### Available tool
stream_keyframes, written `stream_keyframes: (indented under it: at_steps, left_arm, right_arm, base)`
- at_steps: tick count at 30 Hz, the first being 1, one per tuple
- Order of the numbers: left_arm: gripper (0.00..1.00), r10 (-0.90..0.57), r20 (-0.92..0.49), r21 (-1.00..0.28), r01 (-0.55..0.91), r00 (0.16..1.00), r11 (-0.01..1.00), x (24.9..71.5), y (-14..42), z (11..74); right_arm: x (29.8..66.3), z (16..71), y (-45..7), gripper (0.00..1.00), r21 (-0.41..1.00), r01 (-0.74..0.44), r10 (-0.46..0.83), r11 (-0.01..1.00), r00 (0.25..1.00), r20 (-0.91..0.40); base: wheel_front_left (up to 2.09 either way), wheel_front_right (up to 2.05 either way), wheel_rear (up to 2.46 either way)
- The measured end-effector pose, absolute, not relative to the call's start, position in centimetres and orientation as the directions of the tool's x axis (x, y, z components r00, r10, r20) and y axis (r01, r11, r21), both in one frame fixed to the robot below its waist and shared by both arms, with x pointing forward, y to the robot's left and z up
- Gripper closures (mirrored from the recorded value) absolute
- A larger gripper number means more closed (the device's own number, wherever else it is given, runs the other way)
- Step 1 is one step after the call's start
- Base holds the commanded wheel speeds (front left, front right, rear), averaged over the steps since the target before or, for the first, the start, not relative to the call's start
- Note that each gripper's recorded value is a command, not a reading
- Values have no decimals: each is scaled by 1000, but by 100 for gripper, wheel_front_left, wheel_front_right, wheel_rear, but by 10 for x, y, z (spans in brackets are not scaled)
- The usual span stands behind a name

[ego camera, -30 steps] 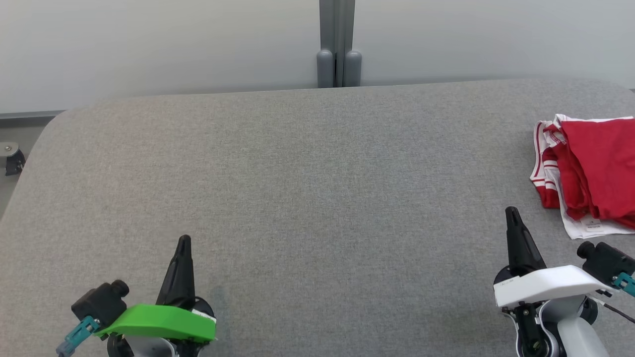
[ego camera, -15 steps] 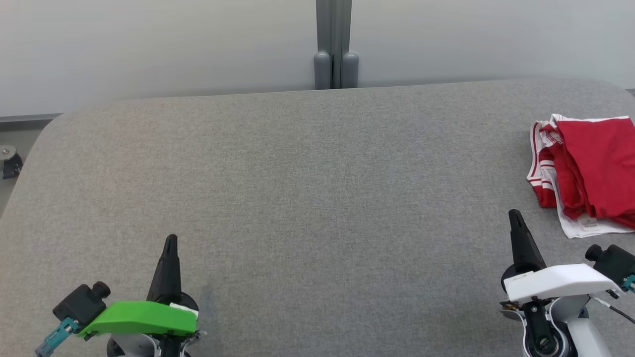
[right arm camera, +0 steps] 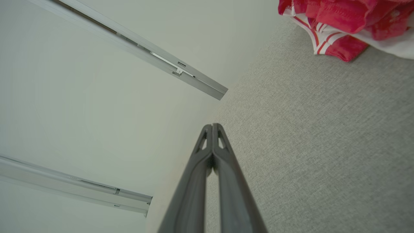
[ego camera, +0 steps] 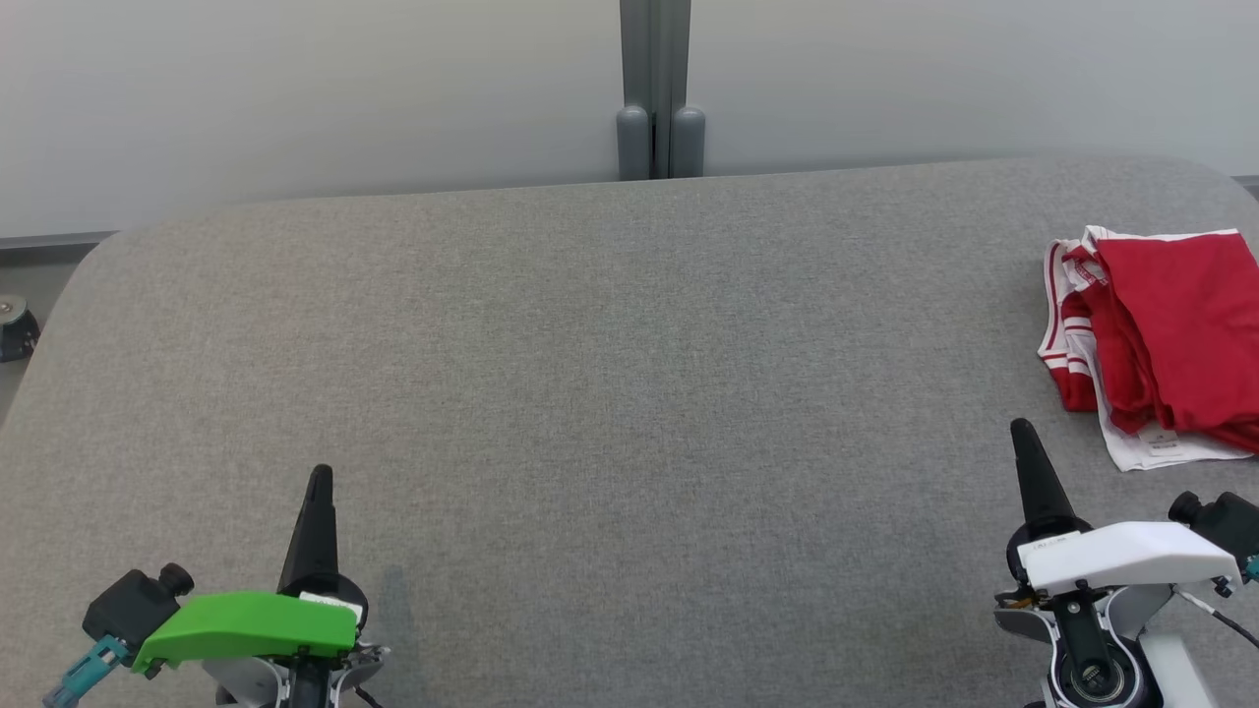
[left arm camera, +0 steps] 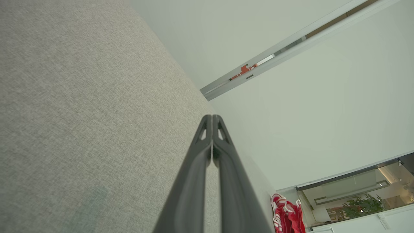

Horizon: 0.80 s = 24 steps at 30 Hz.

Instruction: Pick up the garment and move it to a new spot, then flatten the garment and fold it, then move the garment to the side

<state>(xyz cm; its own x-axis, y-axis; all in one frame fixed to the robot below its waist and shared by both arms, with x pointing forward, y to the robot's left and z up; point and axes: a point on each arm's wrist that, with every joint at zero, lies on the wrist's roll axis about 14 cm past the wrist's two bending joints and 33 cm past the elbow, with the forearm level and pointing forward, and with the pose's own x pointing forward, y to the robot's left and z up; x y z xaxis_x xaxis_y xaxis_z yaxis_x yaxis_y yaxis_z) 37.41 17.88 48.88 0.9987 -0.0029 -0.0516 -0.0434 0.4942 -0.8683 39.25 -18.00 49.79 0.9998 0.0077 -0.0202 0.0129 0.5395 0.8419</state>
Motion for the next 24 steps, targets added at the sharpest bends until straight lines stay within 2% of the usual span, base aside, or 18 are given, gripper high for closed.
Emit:
stream_keyframes:
  at_steps: [24]
  left_arm:
    - [100,2,-56,-951,-54,998,304,379,188,491]
  right_arm:
    - [391,498,-188,100,943,30,3,332,999,-33]
  base:
    - [0,0,0]
